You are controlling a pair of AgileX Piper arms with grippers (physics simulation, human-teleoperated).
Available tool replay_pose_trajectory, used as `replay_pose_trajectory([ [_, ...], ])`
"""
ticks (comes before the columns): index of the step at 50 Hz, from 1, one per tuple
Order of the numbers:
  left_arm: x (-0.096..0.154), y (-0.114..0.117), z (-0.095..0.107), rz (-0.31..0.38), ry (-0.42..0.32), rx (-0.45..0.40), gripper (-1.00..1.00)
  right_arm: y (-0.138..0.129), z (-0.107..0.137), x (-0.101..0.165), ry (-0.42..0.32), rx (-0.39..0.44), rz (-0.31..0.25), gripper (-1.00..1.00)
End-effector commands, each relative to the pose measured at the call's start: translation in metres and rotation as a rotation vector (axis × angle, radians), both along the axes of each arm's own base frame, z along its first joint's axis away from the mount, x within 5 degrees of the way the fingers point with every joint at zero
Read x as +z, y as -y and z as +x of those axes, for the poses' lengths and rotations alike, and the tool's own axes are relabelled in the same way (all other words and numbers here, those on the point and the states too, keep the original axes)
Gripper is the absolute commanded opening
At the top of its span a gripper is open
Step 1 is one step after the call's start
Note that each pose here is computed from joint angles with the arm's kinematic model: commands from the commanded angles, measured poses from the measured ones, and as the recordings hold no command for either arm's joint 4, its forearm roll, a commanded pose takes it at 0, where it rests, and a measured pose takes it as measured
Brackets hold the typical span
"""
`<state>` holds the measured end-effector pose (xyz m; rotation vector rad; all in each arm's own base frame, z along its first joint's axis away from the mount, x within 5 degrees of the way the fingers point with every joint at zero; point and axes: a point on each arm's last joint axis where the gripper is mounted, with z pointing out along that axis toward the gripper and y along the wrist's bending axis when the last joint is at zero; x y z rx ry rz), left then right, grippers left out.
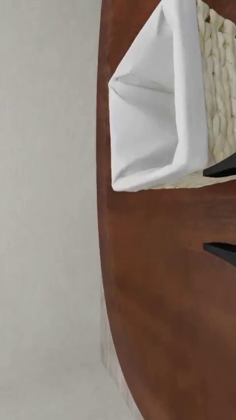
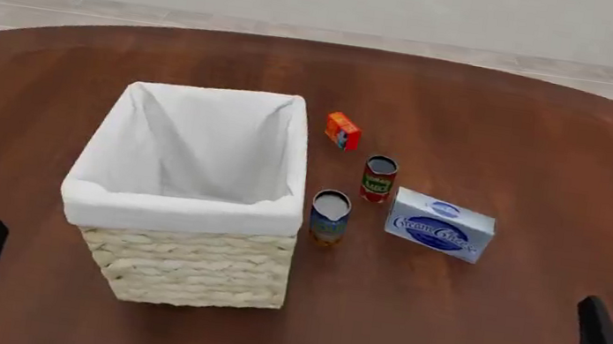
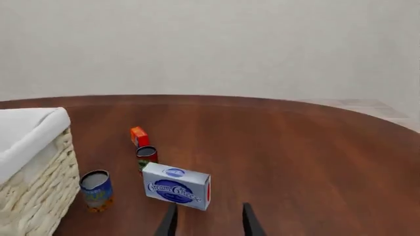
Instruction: Pick up the alphabet soup and put it in the basket.
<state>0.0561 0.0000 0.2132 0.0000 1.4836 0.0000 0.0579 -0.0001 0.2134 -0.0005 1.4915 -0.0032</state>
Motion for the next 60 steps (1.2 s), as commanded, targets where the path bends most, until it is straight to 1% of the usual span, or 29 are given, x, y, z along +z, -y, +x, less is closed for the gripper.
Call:
replay_pose_trajectory([
  [1,0.0,0.0,0.0,0.0,0.0,0.0,1.0,0.0,-0.002,0.002,0.015,0.003,0.015,1.0],
  [9,0.0,0.0,0.0,0.0,0.0,0.0,1.0,0.0,-0.002,0.001,-0.001,0.005,0.039,1.0],
  [12,0.0,0.0,0.0,0.0,0.0,0.0,1.0,0.0,0.0,0.001,-0.008,0.008,0.058,1.0],
  [13,0.0,0.0,0.0,0.0,0.0,0.0,1.0,-0.001,0.005,0.001,-0.027,0.014,0.08,1.0],
  [17,0.0,0.0,0.0,0.0,0.0,0.0,1.0,-0.001,0.013,0.003,-0.039,0.013,0.062,1.0],
  [20,0.0,0.0,0.0,0.0,0.0,0.0,1.0,-0.002,0.018,0.012,-0.048,0.029,0.062,1.0],
  [22,0.0,0.0,0.0,0.0,0.0,0.0,1.0,-0.003,0.019,0.026,-0.035,0.041,0.053,1.0],
  [25,0.0,0.0,0.0,0.0,0.0,0.0,1.0,-0.004,0.012,0.05,0.022,0.067,0.047,1.0],
  [30,0.0,0.0,0.0,0.0,0.0,0.0,1.0,-0.005,0.014,0.067,0.051,0.08,0.042,1.0],
  [34,0.0,0.0,0.0,0.0,0.0,0.0,1.0,-0.008,0.021,0.076,0.05,0.101,0.039,1.0],
  [37,0.0,0.0,0.0,0.0,0.0,0.0,1.0,-0.013,0.032,0.08,0.025,0.152,0.025,1.0],
  [38,0.0,0.0,0.0,0.0,0.0,0.0,1.0,-0.018,0.038,0.081,0.016,0.183,-0.008,1.0],
  [41,0.0,0.0,0.0,0.0,0.0,0.0,1.0,-0.023,0.05,0.084,-0.002,0.211,-0.031,1.0],
  [43,0.0,0.0,0.0,0.0,0.0,0.0,1.0,-0.032,0.061,0.084,-0.039,0.262,-0.048,1.0],
  [44,0.0,0.0,0.0,0.0,0.0,0.0,1.0,-0.032,0.061,0.084,-0.039,0.262,-0.048,1.0],
  [45,0.0,0.0,0.0,0.0,0.0,0.0,1.0,-0.04,0.072,0.085,-0.066,0.295,-0.06,1.0],
  [46,0.0,0.0,0.0,0.0,0.0,0.0,1.0,-0.046,0.074,0.085,-0.079,0.338,-0.047,1.0],
  [47,0.0,0.0,0.0,0.0,0.0,0.0,1.0,-0.045,0.075,0.088,-0.063,0.324,-0.044,1.0],
  [48,0.0,0.0,0.0,0.0,0.0,0.0,1.0,-0.054,0.082,0.085,-0.099,0.372,-0.031,1.0],
  [49,0.0,0.0,0.0,0.0,0.0,0.0,1.0,-0.056,0.086,0.085,-0.103,0.373,-0.03,1.0],
  [50,0.0,0.0,0.0,0.0,0.0,0.0,1.0,-0.055,0.091,0.084,-0.101,0.352,-0.051,1.0],
  [51,0.0,0.0,0.0,0.0,0.0,0.0,1.0,-0.061,0.096,0.082,-0.115,0.375,-0.07,1.0],
  [53,0.0,0.0,0.0,0.0,0.0,0.0,1.0,-0.064,0.105,0.082,-0.128,0.377,-0.074,1.0],
  [54,0.0,0.0,0.0,0.0,0.0,0.0,1.0,-0.075,0.107,0.081,-0.156,0.426,-0.049,1.0],
  [55,0.0,0.0,0.0,0.0,0.0,0.0,1.0,-0.075,0.11,0.081,-0.16,0.42,-0.041,1.0],
  [56,0.0,0.0,0.0,0.0,0.0,0.0,1.0,-0.081,0.114,0.078,-0.191,0.44,-0.037,1.0],
  [58,0.0,0.0,0.0,0.0,0.0,0.0,1.0,-0.088,0.118,0.077,-0.204,0.462,-0.039,1.0],
  [59,0.0,0.0,0.0,0.0,0.0,0.0,1.0,-0.094,0.12,0.074,-0.233,0.485,-0.022,1.0],
  [60,0.0,0.0,0.0,0.0,0.0,0.0,1.0,-0.097,0.12,0.076,-0.232,0.497,-0.016,1.0],
])
